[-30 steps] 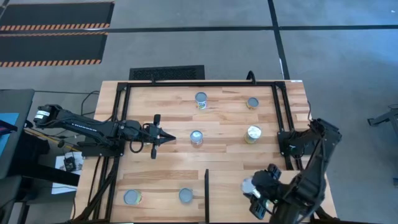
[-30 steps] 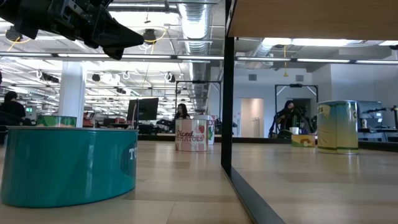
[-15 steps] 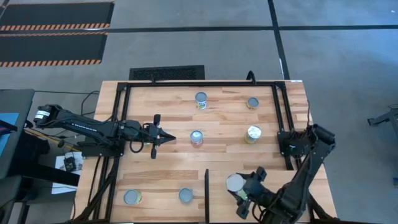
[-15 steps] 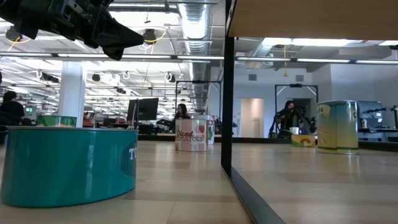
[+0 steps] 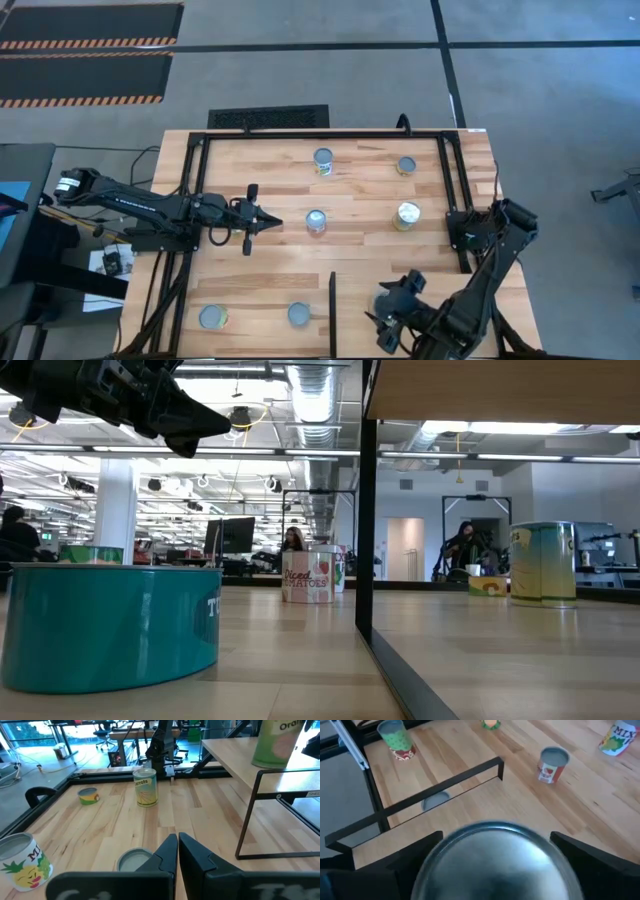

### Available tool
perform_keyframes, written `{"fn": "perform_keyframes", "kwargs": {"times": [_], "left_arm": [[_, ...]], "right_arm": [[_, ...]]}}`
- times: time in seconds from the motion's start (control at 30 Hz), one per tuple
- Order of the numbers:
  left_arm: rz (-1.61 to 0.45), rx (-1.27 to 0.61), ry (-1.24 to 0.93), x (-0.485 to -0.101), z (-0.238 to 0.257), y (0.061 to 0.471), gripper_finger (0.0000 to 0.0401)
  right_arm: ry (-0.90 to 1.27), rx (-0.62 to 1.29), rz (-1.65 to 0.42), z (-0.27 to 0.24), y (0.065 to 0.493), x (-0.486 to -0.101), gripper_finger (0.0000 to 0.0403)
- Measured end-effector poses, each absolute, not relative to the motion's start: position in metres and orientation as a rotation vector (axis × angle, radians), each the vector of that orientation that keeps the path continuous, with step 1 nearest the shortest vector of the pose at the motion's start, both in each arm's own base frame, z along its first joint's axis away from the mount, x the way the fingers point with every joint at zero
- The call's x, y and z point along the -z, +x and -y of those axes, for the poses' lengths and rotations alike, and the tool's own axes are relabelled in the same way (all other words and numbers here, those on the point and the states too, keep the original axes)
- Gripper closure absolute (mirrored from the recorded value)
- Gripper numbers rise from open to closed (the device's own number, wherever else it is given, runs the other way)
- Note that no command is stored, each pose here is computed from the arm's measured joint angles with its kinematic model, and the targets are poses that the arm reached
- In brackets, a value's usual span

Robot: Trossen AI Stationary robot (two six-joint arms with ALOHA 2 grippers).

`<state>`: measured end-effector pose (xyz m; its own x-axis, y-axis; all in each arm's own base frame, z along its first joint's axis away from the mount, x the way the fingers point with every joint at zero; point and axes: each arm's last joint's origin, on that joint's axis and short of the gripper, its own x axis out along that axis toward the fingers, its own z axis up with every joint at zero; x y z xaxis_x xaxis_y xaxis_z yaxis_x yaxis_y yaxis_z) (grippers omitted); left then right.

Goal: Pick and place cans onto a shelf
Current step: Put the canned oranges on the shelf

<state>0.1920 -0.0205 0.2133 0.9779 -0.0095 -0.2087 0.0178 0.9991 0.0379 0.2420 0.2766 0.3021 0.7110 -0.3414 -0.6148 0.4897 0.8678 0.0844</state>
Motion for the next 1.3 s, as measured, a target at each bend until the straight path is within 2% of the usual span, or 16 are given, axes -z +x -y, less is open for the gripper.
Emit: {"fn": "perform_keyframes", "kwargs": {"times": [0.27, 0.5, 0.67, 0.77, 0.87, 1.13, 1.2, 1.3], "left_arm": [[-0.210, 0.014, 0.040, -0.213, 0.021, 0.192, 0.0395], [-0.210, 0.014, 0.040, -0.213, 0.021, 0.192, 0.0395], [-0.215, 0.014, 0.041, -0.213, 0.021, 0.192, 0.0395], [-0.232, 0.019, 0.042, -0.211, 0.021, 0.191, 0.0395], [-0.240, 0.022, 0.043, -0.210, 0.021, 0.191, 0.0395], [-0.240, 0.023, 0.042, -0.210, 0.021, 0.191, 0.0395], [-0.240, 0.024, 0.042, -0.210, 0.021, 0.191, 0.0395], [-0.240, 0.024, 0.042, -0.210, 0.021, 0.191, 0.0395]], "right_arm": [[0.255, 0.430, -0.636, -0.277, 0.243, -0.315, 0.0020], [0.241, 0.369, -0.659, -0.265, 0.256, -0.354, 0.0031], [0.217, 0.323, -0.750, -0.242, 0.270, -0.377, 0.0056], [0.235, 0.260, -0.875, -0.224, 0.285, -0.377, 0.0094], [0.277, 0.178, -1.000, -0.204, 0.304, -0.373, 0.0152], [0.356, -0.091, -1.166, -0.174, 0.327, -0.372, 0.0377], [0.375, -0.142, -1.185, -0.174, 0.328, -0.372, 0.0389], [0.409, -0.191, -1.229, -0.178, 0.332, -0.366, 0.0375]]}}
